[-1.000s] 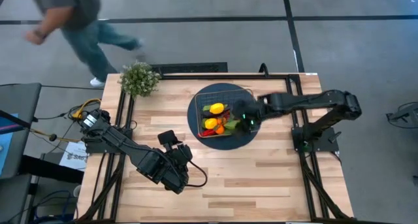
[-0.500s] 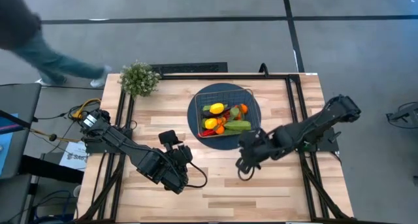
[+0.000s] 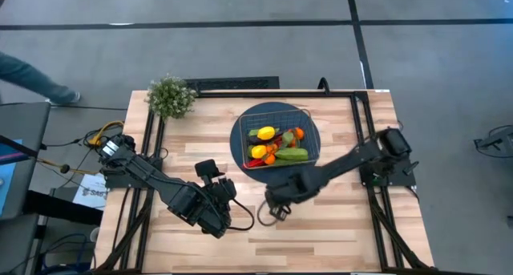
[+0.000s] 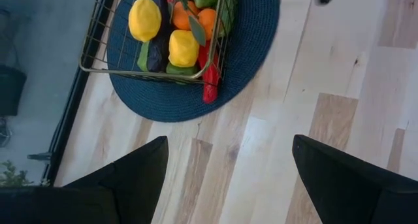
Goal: Build produce basket
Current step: Adjust the wire basket
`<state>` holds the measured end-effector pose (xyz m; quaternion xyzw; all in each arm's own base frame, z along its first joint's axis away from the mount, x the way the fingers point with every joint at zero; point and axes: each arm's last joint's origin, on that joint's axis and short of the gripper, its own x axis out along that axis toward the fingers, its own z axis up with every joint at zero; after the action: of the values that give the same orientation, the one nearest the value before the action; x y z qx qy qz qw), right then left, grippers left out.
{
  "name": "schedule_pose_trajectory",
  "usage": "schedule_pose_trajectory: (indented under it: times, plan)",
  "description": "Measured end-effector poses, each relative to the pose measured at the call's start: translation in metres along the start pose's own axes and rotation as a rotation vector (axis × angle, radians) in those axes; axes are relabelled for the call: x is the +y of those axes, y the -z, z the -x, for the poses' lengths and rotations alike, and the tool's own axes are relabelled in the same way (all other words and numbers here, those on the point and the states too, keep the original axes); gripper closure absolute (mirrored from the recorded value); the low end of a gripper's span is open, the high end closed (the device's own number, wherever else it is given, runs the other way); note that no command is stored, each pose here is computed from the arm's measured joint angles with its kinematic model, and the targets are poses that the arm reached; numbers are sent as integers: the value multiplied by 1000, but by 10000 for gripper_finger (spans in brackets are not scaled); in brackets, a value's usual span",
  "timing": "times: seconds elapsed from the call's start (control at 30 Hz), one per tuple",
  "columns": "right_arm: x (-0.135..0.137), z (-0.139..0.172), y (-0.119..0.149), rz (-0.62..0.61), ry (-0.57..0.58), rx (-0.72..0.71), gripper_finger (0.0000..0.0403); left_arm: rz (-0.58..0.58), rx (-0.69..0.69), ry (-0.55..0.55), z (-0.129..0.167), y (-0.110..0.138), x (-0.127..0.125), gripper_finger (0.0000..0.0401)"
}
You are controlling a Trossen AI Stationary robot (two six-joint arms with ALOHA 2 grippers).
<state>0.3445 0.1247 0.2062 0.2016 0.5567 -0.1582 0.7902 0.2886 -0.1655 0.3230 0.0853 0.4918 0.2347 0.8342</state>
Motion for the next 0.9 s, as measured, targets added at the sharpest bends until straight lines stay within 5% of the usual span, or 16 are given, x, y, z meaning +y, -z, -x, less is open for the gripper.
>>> schedule_pose_trajectory:
  times: [0.43, 0.9]
  plan:
    - [-60, -8, -57, 95, 57, -28, 402, 15, 4, 4, 0, 0, 0, 88]
    - [-80, 33, -72, 110, 13, -130, 402, 16, 2, -1, 0, 0, 0, 88]
